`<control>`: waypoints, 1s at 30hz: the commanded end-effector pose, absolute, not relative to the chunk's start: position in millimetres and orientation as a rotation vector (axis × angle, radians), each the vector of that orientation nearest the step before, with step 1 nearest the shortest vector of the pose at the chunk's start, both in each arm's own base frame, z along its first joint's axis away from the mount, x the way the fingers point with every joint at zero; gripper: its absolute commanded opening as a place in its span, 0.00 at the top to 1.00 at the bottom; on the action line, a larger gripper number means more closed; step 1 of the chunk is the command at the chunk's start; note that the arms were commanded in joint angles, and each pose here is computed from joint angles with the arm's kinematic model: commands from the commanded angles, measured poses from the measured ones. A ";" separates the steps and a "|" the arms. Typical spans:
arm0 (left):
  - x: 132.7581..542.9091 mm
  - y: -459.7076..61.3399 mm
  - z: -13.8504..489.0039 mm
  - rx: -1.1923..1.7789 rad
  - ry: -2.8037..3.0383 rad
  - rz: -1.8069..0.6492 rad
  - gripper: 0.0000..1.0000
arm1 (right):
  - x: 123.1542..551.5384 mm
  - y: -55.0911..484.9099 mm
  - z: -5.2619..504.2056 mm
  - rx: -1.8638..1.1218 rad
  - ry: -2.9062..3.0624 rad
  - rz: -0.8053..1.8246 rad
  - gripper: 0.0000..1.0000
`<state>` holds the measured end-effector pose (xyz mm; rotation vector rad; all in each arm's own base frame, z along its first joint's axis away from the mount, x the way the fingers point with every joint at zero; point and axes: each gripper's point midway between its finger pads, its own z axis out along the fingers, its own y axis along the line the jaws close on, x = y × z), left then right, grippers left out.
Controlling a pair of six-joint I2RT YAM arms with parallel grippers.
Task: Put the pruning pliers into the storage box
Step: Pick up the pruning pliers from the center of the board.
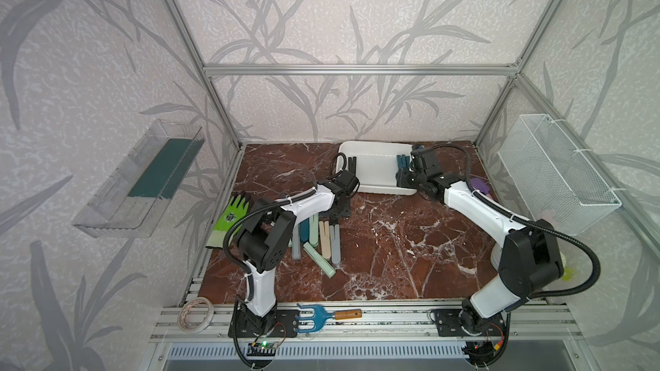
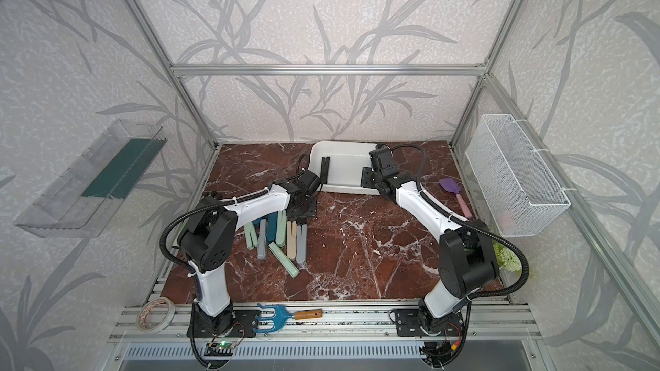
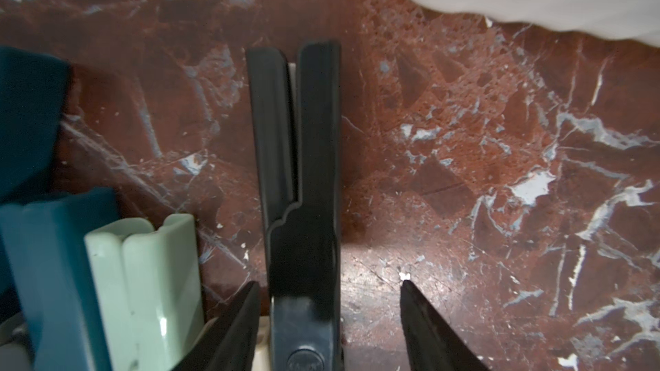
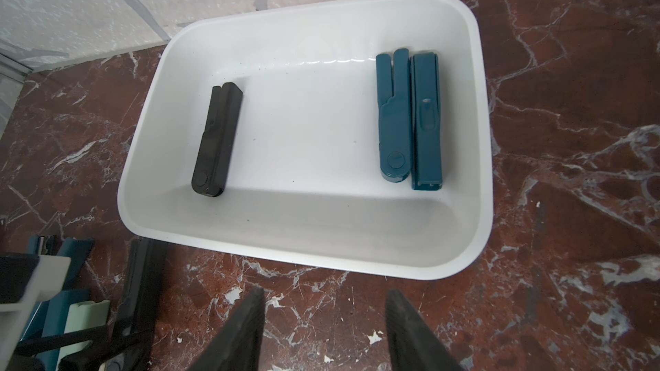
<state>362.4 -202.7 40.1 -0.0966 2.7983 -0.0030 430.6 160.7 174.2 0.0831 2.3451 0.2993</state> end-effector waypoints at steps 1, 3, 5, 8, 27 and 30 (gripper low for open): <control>358.6 -195.6 26.3 -0.141 2.812 0.047 0.39 | 430.1 161.5 169.3 0.092 2.347 0.304 0.45; 358.4 -196.0 21.8 -0.140 2.819 0.052 0.41 | 430.5 161.7 169.0 0.092 2.347 0.304 0.46; 358.3 -196.3 18.9 -0.137 2.825 0.054 0.43 | 430.7 161.2 168.3 0.095 2.348 0.302 0.47; 359.0 -197.2 16.5 -0.126 2.826 0.056 0.48 | 431.4 161.4 167.2 0.095 2.347 0.302 0.48; 364.5 -208.1 66.1 -0.018 2.768 -0.058 0.65 | 431.6 171.8 157.5 0.086 2.364 0.377 0.49; 364.6 -214.9 84.7 0.013 2.740 -0.132 0.64 | 430.9 180.3 160.6 0.100 2.345 0.500 0.48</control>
